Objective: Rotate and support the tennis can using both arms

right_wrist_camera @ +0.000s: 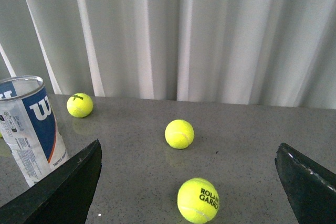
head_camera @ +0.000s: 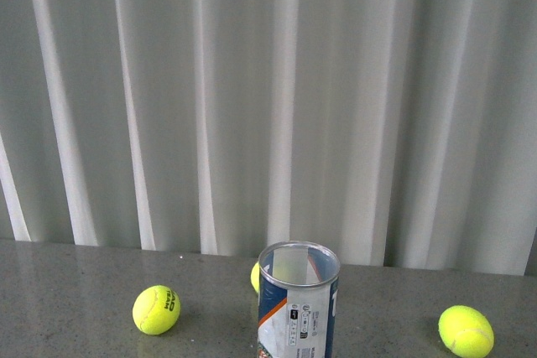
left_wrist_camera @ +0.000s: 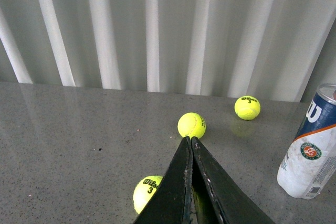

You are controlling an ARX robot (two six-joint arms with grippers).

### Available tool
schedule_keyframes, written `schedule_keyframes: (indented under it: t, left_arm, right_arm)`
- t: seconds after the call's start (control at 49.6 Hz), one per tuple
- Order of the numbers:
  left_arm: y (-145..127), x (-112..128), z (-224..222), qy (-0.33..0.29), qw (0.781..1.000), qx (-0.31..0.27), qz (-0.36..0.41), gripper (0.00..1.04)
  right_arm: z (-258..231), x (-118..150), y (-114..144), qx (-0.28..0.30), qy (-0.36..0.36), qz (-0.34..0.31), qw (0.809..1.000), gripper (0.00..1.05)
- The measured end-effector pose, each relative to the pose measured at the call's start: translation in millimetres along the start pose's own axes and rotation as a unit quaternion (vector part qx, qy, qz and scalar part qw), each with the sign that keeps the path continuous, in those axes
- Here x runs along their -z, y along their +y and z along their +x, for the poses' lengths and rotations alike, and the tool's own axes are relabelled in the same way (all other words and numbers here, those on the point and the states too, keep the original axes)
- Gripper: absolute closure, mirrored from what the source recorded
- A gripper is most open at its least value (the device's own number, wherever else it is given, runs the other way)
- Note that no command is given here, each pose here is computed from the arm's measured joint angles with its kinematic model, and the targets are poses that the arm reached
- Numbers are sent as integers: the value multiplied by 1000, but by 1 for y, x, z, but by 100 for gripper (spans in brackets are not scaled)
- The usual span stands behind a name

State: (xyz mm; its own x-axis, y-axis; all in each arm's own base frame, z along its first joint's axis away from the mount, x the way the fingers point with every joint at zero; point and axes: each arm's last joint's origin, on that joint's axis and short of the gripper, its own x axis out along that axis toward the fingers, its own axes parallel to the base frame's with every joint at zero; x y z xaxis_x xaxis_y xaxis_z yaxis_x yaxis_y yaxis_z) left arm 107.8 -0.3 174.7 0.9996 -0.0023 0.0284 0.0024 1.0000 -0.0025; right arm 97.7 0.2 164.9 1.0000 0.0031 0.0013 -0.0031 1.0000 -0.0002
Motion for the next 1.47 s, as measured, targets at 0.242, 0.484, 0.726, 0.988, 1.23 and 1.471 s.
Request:
schedule_keyframes:
  t: [0.242,0.484,0.726,0.988,1.23,1.471]
  left_arm:
    - [0,2,-12,2,1000,0,0,101]
    - [0,3,-12,4,1000,0,0,64]
    - [0,3,-12,4,1000,0,0,25]
    - [0,3,-12,4,1000,0,0,7]
    - [0,3,-12,4,1000,0,0,7]
    - [0,3,-12,4,1000,0,0,7]
  right_arm:
    - [0,0,0,0,0,0,1000,7]
    - [0,0,0,0,0,0,1000,7]
    - [0,0,0,0,0,0,1000,7]
    - [0,0,0,0,0,0,1000,7]
    - [0,0,0,0,0,0,1000,7]
    - [0,0,0,0,0,0,1000,7]
